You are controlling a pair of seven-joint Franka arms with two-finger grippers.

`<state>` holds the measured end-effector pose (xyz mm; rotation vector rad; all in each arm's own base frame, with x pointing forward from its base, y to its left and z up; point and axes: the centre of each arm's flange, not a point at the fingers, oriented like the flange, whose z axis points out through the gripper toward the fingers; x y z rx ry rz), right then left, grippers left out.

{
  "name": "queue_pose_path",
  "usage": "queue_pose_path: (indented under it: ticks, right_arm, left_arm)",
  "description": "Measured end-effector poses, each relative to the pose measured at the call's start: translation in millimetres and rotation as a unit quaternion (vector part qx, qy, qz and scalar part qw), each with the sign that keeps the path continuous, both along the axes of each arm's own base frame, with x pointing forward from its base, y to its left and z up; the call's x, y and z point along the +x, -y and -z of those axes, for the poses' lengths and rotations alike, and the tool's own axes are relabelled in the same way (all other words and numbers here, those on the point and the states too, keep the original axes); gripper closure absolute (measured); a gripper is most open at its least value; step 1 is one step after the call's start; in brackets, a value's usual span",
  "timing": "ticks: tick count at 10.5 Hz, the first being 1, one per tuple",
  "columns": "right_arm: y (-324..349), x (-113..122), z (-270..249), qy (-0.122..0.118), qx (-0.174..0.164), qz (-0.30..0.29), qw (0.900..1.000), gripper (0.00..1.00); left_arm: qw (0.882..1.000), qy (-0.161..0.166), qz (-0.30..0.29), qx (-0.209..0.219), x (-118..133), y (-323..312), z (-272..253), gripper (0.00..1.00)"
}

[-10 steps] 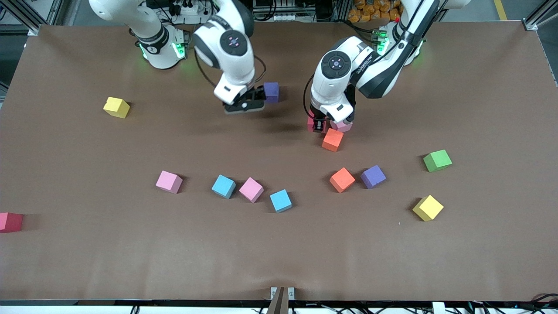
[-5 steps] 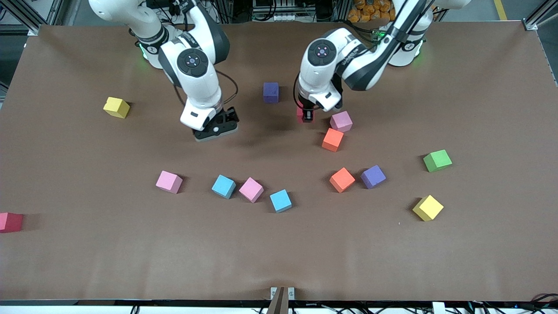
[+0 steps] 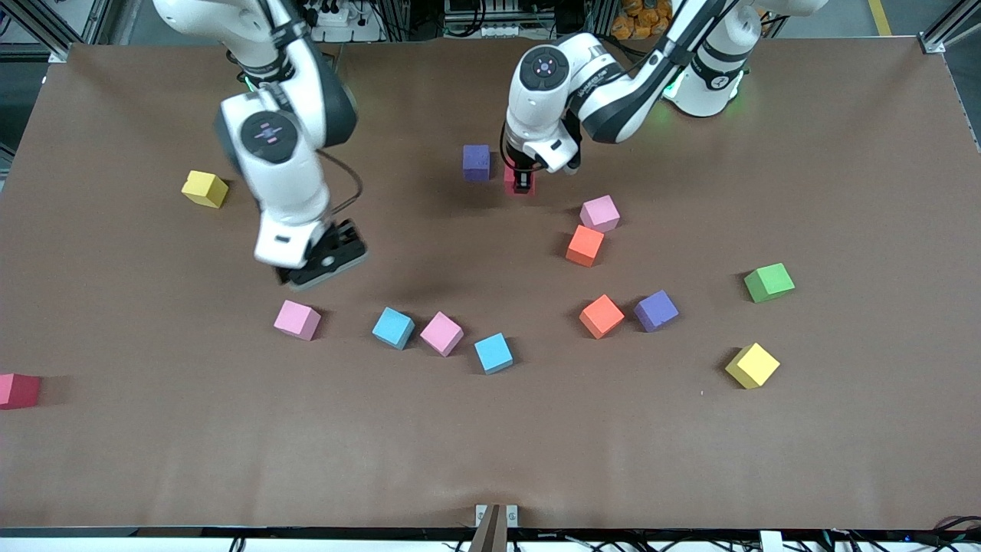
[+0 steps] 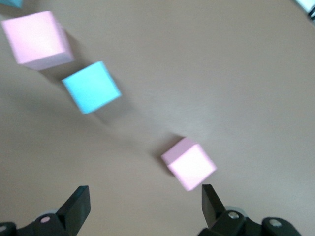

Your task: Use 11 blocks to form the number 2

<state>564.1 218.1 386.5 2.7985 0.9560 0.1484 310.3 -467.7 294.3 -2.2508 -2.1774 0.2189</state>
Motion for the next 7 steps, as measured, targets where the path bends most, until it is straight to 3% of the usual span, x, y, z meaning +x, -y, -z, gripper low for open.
queue_pose_path:
  ticks: [3, 4, 7]
  right_arm:
    - [26, 37, 15, -0.009, -0.034, -0.102, 0.994, 0.0]
    - [30, 42, 27, -0.022, -0.038, -0.129, 0.991, 0.0]
    - [55, 51, 66, -0.07, 0.009, -0.18, 0.981, 0.0]
  left_arm:
    - [1.0, 0.001, 0.013, -0.011, -23, 1, 15, 0.4]
    - [1.0, 0.004, 0.013, -0.016, -26, 0, 19, 0.4]
    - [1.0, -0.002, 0.02, -0.023, -41, 2, 33, 0.4]
